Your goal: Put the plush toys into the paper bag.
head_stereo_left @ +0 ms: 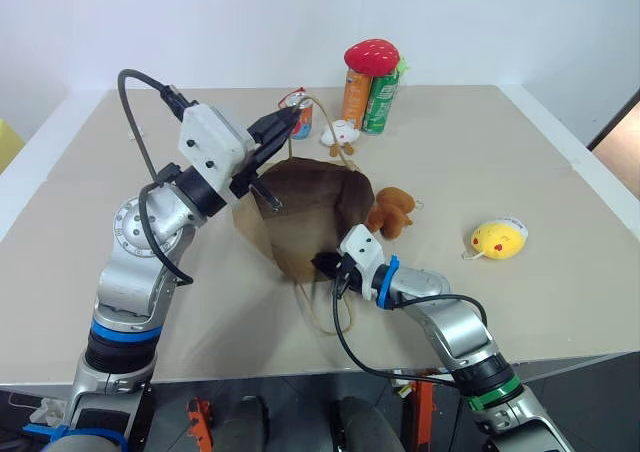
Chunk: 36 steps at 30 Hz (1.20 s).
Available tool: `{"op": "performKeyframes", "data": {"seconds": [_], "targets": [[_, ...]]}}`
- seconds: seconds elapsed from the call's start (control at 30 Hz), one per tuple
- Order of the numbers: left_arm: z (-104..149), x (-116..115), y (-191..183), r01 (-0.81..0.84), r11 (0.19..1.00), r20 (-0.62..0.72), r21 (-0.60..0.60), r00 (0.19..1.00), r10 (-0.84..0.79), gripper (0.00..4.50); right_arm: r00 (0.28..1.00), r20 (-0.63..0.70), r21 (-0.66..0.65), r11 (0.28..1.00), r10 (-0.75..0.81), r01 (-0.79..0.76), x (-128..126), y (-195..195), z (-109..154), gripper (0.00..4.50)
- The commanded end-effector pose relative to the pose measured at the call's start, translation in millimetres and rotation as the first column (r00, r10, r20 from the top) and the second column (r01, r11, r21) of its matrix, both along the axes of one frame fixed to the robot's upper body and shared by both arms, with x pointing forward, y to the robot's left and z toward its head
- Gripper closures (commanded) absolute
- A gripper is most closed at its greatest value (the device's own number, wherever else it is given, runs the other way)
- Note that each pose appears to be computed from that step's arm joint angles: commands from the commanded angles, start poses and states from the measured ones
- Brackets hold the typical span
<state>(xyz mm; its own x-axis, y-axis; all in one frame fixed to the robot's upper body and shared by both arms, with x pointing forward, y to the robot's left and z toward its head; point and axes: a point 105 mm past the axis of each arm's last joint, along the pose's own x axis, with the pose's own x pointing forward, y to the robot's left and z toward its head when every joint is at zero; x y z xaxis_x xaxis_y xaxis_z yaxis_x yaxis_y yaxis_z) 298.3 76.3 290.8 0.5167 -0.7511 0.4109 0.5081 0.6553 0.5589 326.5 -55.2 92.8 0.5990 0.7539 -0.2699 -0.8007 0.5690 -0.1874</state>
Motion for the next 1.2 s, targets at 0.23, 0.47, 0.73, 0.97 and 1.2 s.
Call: {"op": "performKeyframes", "data": {"seconds": [0.23, 0.47, 0.73, 0.97, 1.2], "targets": [[-18.7, 4.6, 17.1, -0.019, 0.995, -0.169, -0.095, 0.986, 0.003, 4.5, 0.999, 0.052, 0.068, 0.998, -0.015, 0.011, 1.1, -25.3, 37.4, 4.0], [-37.2, -1.3, 14.3, 0.012, 0.999, -0.207, -0.032, 0.978, -0.018, 4.5, 0.997, 0.033, 0.216, 0.974, 0.068, -0.073, -29.5, -50.1, 78.1, 3.51], [-42.6, -9.6, 10.4, 0.062, 0.998, -0.2, 0.023, 0.978, -0.056, 4.5, 0.99, 0.001, 0.328, 0.935, -0.144, 0.135, -15.6, -125.0, 110.7, 0.85], [-46.9, -22.9, 4.9, 0.121, 0.991, -0.218, 0.053, 0.97, -0.107, 4.5, 0.826, 0.068, 0.145, 0.824, -0.56, 0.547, 25.4, -214.4, 87.5, 0.08], [-48.2, -24.2, 7.3, 0.104, 0.993, -0.225, 0.06, 0.97, -0.088, 4.5, 0.57, 0.127, 0.068, 0.581, -0.812, 0.811, 41.3, -279.8, 65.4, 0.08]]}}
